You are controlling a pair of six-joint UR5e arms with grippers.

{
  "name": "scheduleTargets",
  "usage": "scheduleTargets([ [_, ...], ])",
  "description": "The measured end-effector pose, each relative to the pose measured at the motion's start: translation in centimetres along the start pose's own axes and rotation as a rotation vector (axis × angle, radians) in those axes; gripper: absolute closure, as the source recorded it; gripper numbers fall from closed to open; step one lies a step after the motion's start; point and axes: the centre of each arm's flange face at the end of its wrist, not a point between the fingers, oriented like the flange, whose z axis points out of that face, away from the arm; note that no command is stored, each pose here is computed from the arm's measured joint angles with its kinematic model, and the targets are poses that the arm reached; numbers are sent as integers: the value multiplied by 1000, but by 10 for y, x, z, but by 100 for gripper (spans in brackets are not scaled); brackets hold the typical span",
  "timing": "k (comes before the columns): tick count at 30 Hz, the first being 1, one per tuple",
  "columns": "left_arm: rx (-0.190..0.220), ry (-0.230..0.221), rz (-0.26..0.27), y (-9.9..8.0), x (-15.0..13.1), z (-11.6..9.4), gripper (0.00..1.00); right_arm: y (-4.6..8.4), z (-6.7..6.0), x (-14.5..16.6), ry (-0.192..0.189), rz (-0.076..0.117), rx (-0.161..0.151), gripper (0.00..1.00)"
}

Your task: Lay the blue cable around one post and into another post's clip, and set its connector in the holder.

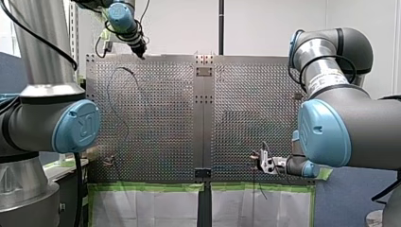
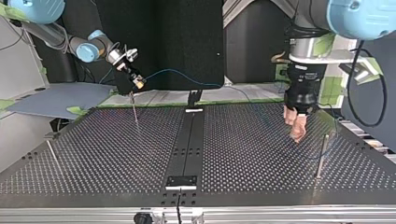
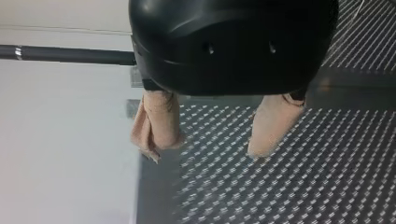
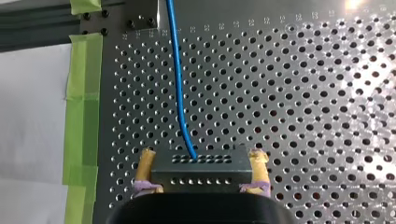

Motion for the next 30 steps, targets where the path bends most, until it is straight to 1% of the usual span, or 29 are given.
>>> scheduleTargets([
  [9, 3, 73, -51, -31, 57, 17, 0, 3, -4, -1, -12, -9, -13, 100],
  [15, 1, 121, -79, -52, 96, 22, 0, 4, -4, -1, -13, -12, -18, 100],
  [23, -7, 180, -107, -78, 149, 21, 0, 4, -4, -1, -13, -12, -19, 100],
  [27, -13, 212, -119, -92, 180, 17, 0, 4, -4, -1, -15, -11, -19, 100],
  [30, -18, 229, -129, -102, 200, 14, 0, 5, -4, 0, -17, -11, -19, 100],
])
